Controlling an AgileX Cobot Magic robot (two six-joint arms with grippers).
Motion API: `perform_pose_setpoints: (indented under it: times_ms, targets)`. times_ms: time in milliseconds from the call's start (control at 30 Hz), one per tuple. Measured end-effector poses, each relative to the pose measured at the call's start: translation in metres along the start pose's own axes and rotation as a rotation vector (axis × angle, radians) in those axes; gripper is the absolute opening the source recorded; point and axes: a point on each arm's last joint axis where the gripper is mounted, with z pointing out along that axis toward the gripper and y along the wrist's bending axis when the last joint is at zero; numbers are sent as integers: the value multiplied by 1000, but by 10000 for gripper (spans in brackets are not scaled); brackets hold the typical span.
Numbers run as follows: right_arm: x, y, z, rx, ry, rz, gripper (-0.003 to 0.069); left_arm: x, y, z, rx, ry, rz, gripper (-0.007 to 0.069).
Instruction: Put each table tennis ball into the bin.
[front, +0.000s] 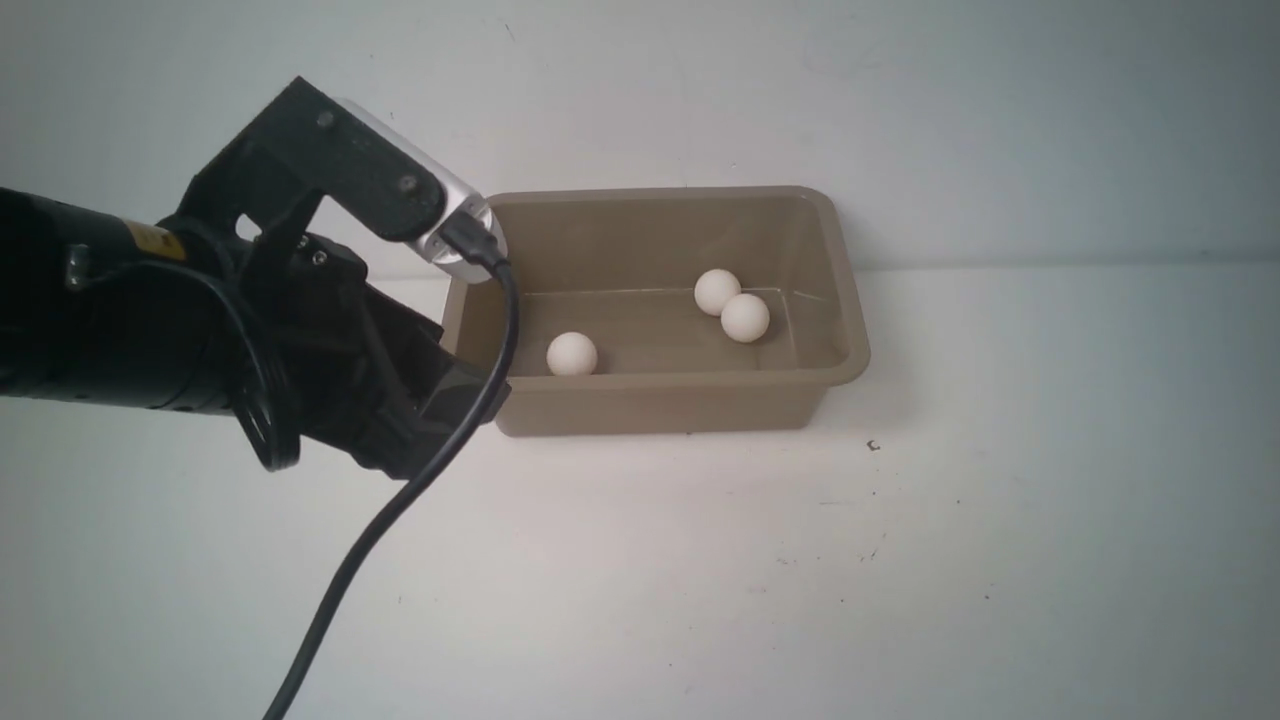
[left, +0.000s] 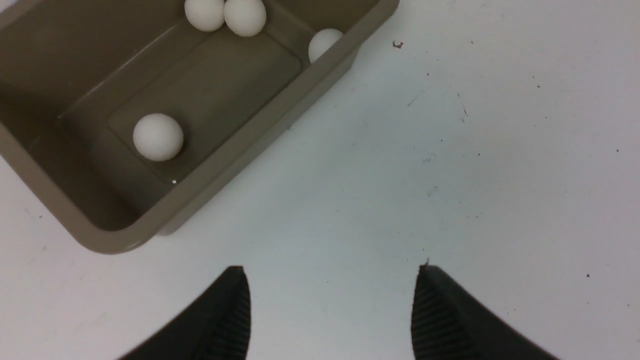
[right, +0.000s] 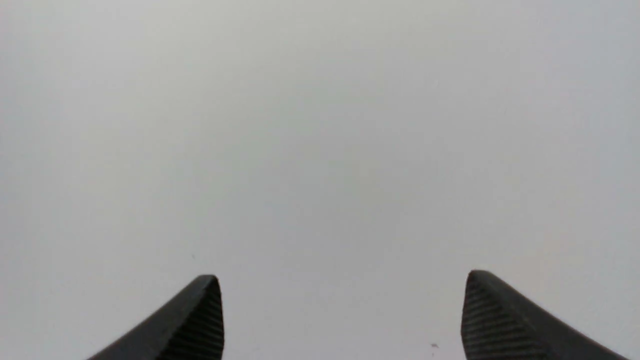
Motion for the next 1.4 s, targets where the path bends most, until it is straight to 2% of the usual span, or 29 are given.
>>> perform_pose_setpoints:
  times_ms: [167,367,400,567,600,800,867,933,1000,1033,1067,1133,1200,1233,1367,1400]
  targets:
    - [-29,-11,-42,-34,-58,99,578,-3,-1,0,8,-31,9,394]
    - [-32,-11,-51,-95,-38,178,570,-5,-3,0,31,-60,-4,394]
    - [-31,-10,-50,-104,-35,212,570,-6,-3,0,34,-64,-5,394]
    - [-36,-12,-50,-113,-77,731,570,-7,-5,0,60,-75,-27,394]
    - [-37,-13,-51,-111,-84,783,570,-6,-6,0,68,-68,-25,394]
    - [-40,-21,-58,-86,-102,849,570,-4,-8,0,90,-47,-23,394]
    - [-42,-30,-64,-62,-111,925,570,-4,-8,0,92,-44,-23,394]
    - [-41,-31,-66,-79,-100,947,570,-4,-9,0,95,-42,-23,394]
    - [-40,-30,-67,-115,-68,915,570,-4,-9,0,96,-41,-23,394]
    - [-37,-23,-68,-182,-10,792,570,-4,-9,-1,98,-40,-18,394]
    - [-36,-21,-68,-199,2,753,570,-4,-9,-1,98,-40,-18,394]
    - [-31,-12,-70,-276,67,553,570,-4,-9,-1,98,-40,-11,394]
    - [-18,-2,-74,-373,179,254,570,-4,-9,-1,97,-41,4,394]
    - [-17,-2,-74,-377,187,234,570,-4,-9,-1,97,-41,4,394]
    - [5,-5,-79,-386,377,-106,569,-4,-9,-1,101,-45,7,394]
    - [6,-6,-80,-383,387,-117,569,-4,-9,-1,101,-45,7,394]
